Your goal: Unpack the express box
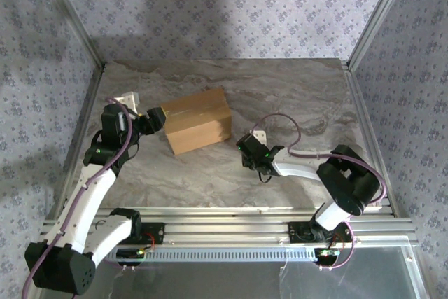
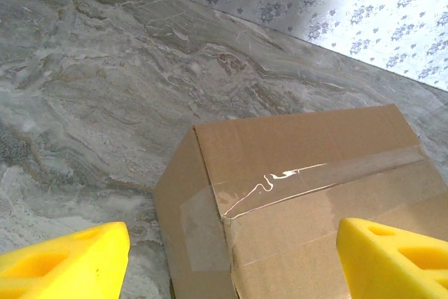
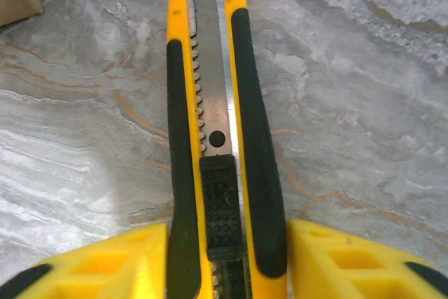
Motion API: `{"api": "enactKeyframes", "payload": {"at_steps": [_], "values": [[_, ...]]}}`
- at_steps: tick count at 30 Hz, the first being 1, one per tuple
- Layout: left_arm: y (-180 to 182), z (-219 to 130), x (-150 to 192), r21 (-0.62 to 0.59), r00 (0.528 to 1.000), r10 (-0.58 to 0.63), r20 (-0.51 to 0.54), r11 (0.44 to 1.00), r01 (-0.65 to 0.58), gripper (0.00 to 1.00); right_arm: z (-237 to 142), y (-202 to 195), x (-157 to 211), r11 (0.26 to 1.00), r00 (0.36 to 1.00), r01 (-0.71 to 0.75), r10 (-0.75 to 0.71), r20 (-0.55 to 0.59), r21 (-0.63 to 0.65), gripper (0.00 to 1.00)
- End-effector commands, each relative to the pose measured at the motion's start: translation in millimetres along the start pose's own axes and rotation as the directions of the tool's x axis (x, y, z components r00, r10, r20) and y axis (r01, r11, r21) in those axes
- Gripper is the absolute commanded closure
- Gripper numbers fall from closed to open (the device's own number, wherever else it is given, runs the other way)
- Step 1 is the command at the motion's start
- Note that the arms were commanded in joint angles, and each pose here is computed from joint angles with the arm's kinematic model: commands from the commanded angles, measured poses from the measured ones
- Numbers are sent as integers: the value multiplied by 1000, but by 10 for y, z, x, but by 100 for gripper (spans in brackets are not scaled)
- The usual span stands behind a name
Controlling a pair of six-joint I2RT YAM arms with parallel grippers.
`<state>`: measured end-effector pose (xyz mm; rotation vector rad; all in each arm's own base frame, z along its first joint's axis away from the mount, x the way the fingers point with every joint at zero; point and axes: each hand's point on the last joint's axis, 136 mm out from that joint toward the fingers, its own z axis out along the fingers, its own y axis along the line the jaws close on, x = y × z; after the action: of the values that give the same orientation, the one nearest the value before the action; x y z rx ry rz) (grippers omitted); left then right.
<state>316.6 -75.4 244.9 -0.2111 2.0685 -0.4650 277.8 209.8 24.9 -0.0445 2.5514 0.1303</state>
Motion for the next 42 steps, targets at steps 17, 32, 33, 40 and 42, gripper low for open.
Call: {"api": "enactKeyframes", "payload": {"at_steps": [17, 32, 33, 40, 42], "values": [[-151, -65, -149, 43, 1000, 26, 17, 999, -27, 23, 158, -110, 200, 989, 992, 91, -80, -95, 114, 62], [-833, -104, -85, 259, 998, 39, -54, 966, -24, 26, -759, -171, -332, 990, 989, 141, -141, 43, 5, 76], [-917, -94, -64, 281, 997, 32, -66, 960, -12, 27, -856, -185, -385, 989, 987, 149, -149, 61, -1, 76], [-1777, -39, 188, 524, 982, 15, -189, 847, 88, 28, -1618, -270, -752, 979, 962, 176, -149, 230, -102, 76], [-2032, -40, 238, 581, 975, 27, -220, 807, 108, 29, -1795, -251, -829, 972, 949, 192, -149, 278, -135, 77]]}}
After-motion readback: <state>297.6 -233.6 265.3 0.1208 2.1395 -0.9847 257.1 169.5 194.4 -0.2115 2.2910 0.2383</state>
